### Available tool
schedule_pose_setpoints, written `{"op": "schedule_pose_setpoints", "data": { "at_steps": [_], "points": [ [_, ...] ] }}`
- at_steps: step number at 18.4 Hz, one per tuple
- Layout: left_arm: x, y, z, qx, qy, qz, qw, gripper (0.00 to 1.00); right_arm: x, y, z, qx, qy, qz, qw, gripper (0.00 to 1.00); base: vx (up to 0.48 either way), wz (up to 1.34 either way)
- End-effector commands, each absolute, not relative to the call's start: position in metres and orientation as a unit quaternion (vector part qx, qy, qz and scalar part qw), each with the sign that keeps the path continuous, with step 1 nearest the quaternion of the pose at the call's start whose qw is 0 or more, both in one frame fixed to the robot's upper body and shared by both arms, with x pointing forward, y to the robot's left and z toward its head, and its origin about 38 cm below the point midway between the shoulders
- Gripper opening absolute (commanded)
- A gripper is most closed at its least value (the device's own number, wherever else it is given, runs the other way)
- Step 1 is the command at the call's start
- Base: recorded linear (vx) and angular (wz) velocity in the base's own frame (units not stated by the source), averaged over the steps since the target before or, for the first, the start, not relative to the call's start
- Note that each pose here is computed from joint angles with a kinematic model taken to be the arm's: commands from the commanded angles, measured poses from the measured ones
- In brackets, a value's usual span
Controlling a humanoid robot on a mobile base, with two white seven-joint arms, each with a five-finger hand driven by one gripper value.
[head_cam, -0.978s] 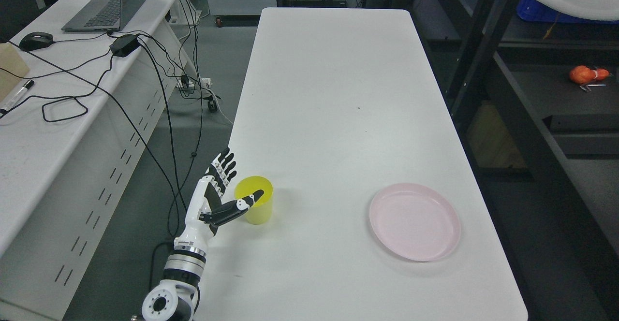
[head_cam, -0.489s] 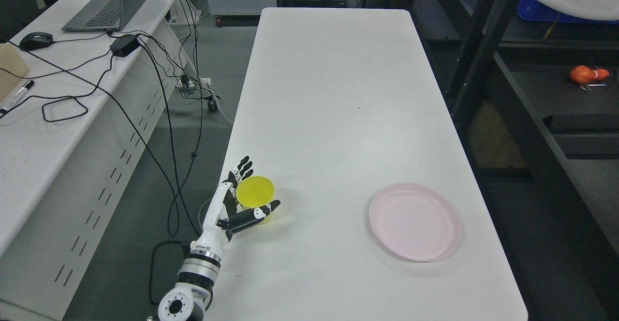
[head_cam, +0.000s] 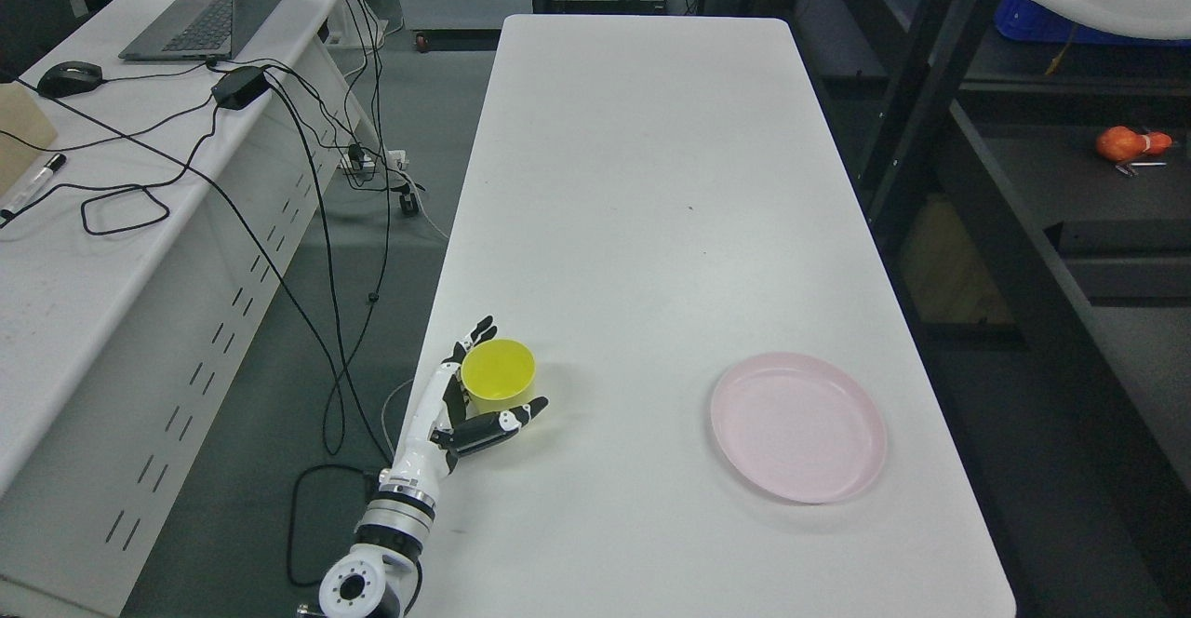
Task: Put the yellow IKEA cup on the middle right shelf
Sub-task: 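Close the left hand around the yellow cup, then lift the yellow cup off the table with the left hand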
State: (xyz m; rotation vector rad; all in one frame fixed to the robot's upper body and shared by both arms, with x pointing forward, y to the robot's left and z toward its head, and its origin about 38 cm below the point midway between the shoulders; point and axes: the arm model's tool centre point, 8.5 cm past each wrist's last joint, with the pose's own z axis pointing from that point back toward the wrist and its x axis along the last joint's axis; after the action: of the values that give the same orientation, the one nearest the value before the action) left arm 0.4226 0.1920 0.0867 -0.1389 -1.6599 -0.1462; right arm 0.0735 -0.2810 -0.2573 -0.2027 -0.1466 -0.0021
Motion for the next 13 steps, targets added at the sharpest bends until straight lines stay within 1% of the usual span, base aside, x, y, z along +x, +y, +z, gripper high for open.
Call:
{"op": "schedule_pose_setpoints", "data": {
  "at_steps": [1,2,3,5,8,10,13],
  "points": [
    [0.429,0.21,0.057,-0.042,-0.706,-0.057,0.704,0.72,0.064,-0.291,-0.257,-0.108,-0.066,-0.004,0.992,0.99,0.0,0.0],
    [0.429,0.212,0.058,-0.043,-0.707,-0.054,0.704,0.66,0.064,-0.291,-0.257,-0.108,-0.066,-0.004,0.992,1.0,0.0,0.0],
    [0.429,0.217,0.057,-0.045,-0.706,-0.04,0.706,0.54,0.064,-0.291,-0.257,-0.108,-0.066,-0.004,0.992,0.99,0.0,0.0],
    [0.429,0.224,0.056,-0.066,-0.707,0.0,0.704,0.35,0.064,-0.291,-0.257,-0.108,-0.066,-0.004,0.992,1.0,0.0,0.0],
    [0.429,0.236,0.072,-0.082,-0.754,0.048,0.651,0.01,0.064,-0.291,-0.257,-0.108,-0.066,-0.004,0.992,0.99,0.0,0.0],
    [0.429,0.241,0.09,-0.086,-0.78,0.061,0.616,0.0,0.064,-0.291,-0.257,-0.108,-0.066,-0.004,0.992,0.99,0.0,0.0],
    [0.421,0.242,0.15,-0.114,-0.829,0.075,0.542,0.0,0.064,-0.291,-0.257,-0.108,-0.066,-0.004,0.992,0.99,0.0,0.0]
  ]
}}
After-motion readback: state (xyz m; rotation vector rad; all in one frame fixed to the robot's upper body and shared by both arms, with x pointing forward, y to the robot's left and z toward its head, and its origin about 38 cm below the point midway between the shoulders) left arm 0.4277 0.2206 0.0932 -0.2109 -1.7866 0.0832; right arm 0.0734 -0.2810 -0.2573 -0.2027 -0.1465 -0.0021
